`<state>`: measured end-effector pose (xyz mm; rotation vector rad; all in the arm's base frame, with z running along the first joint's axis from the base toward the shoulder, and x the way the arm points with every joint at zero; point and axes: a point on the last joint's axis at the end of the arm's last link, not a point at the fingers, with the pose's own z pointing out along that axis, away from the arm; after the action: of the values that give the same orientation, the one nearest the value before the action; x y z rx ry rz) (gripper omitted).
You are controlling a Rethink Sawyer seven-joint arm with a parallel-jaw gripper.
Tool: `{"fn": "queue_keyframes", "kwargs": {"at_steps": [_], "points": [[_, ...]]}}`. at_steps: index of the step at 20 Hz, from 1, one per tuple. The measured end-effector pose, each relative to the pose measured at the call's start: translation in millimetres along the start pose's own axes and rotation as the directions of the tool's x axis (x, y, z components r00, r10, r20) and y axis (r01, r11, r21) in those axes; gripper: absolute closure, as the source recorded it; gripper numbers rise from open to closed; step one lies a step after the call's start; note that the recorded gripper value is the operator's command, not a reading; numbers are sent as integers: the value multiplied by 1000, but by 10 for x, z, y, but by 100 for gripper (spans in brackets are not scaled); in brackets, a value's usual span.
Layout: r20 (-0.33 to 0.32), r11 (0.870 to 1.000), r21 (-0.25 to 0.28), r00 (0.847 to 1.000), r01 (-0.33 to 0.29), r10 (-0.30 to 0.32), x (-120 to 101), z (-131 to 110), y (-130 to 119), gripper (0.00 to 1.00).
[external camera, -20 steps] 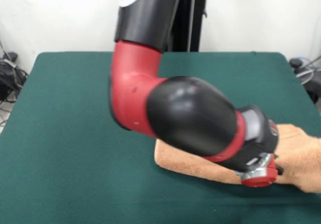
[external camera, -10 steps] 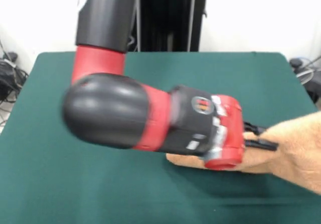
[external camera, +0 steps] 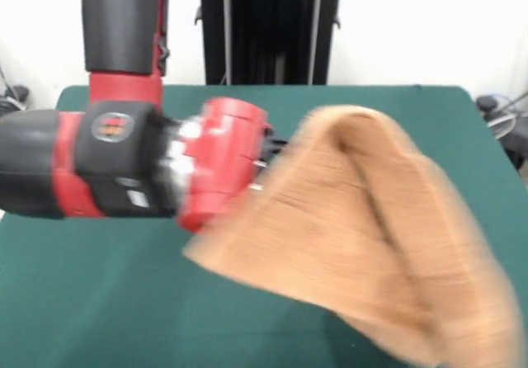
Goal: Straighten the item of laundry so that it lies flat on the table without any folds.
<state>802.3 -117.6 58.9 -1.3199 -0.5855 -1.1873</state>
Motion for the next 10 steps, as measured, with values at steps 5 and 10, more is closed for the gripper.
{"fn": "queue_keyframes", "kwargs": {"at_steps": [5, 10], "points": [[-152, 999, -49, 988, -16, 8, 199, -307, -11, 100], [-176, 1000, -22, 984, -14, 10, 324, -210, -10, 100]]}}
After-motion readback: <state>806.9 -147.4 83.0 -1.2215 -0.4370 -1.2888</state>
